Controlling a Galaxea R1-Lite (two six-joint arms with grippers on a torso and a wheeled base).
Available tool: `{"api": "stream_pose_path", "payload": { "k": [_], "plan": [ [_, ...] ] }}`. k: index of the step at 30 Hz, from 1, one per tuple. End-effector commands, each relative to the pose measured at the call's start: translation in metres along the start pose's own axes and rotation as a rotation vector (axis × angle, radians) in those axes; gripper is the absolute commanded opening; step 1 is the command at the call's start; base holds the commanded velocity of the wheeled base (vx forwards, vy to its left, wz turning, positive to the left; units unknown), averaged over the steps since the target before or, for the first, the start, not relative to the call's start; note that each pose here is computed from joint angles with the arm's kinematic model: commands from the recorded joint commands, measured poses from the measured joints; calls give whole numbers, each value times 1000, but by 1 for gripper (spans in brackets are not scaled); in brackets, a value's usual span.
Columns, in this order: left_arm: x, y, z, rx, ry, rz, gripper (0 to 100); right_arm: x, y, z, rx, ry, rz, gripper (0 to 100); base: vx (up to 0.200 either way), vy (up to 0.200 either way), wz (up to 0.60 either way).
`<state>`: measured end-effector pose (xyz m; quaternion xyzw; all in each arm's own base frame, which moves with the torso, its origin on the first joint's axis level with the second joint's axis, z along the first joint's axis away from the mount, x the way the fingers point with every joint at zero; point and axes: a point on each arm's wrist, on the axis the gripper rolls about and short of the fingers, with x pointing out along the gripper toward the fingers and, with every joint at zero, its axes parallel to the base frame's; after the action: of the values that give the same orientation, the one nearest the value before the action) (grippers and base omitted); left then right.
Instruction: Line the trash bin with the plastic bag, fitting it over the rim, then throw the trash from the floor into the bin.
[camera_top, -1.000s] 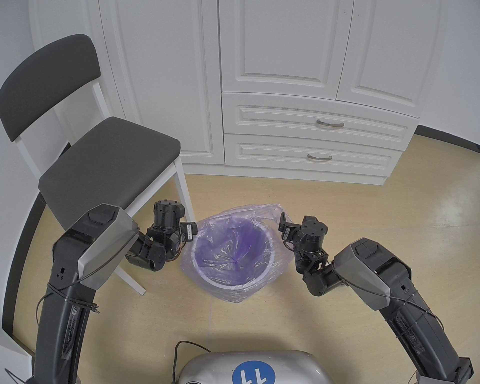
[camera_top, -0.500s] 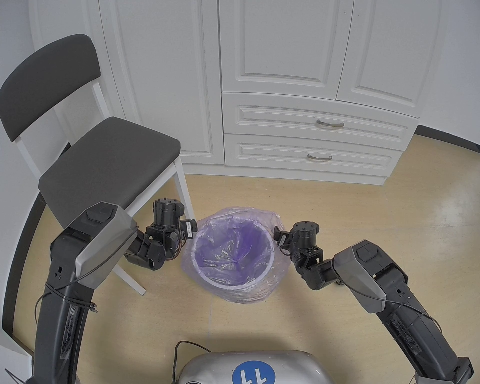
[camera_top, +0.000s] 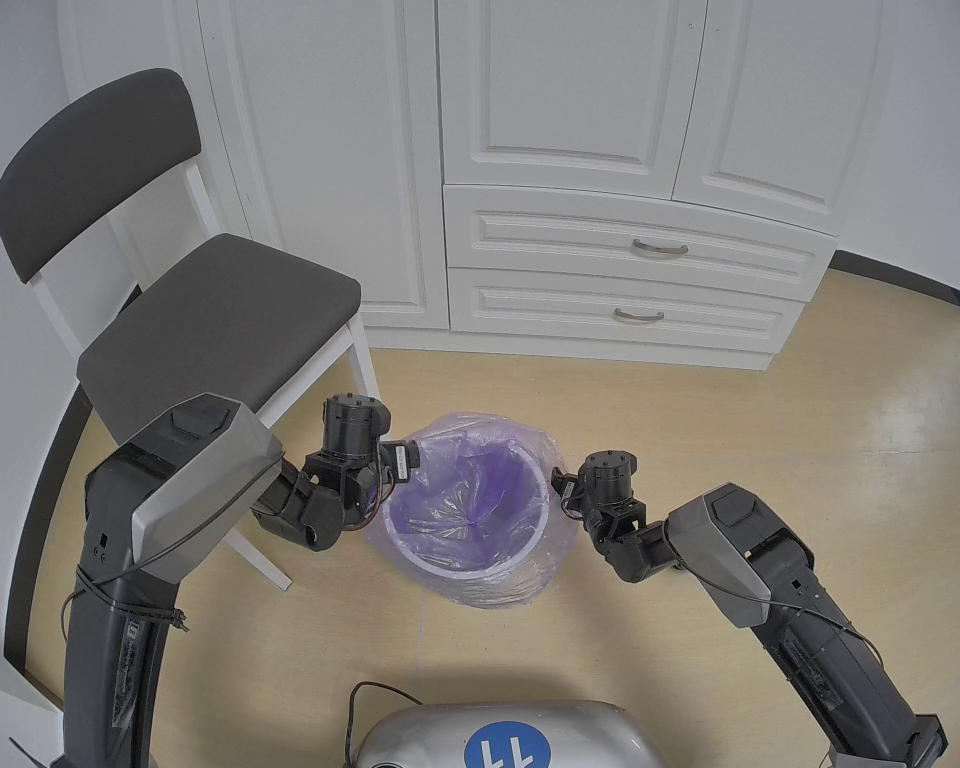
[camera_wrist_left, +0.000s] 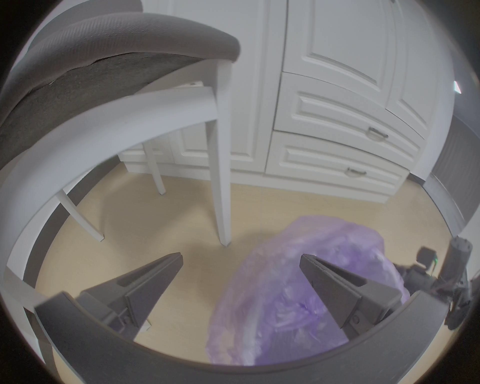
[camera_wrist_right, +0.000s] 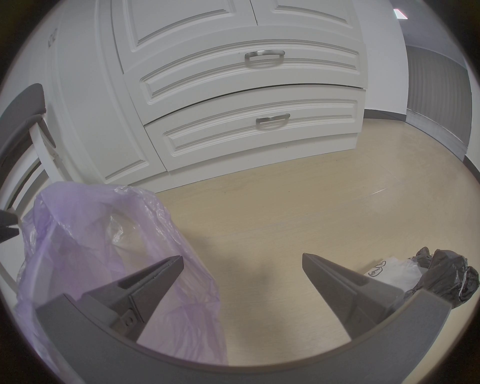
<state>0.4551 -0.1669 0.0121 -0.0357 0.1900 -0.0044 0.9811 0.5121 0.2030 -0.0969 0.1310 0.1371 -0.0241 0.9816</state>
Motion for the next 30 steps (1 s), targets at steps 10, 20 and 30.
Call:
{"api": "stream_pose_path", "payload": {
  "k": [10,20,30],
  "plan": [
    [-13,-12,-44,195,159,-78,100,-2,5,-1,34,-20,6,100,0,0,0],
    [28,-25,-62,230,85,-12,100,-2,6,-2,47,-20,6,100,0,0,0],
    [52,-29,-41,117,-44,56,100,-2,6,-1,57,-33,-6,100,0,0,0]
  ]
}}
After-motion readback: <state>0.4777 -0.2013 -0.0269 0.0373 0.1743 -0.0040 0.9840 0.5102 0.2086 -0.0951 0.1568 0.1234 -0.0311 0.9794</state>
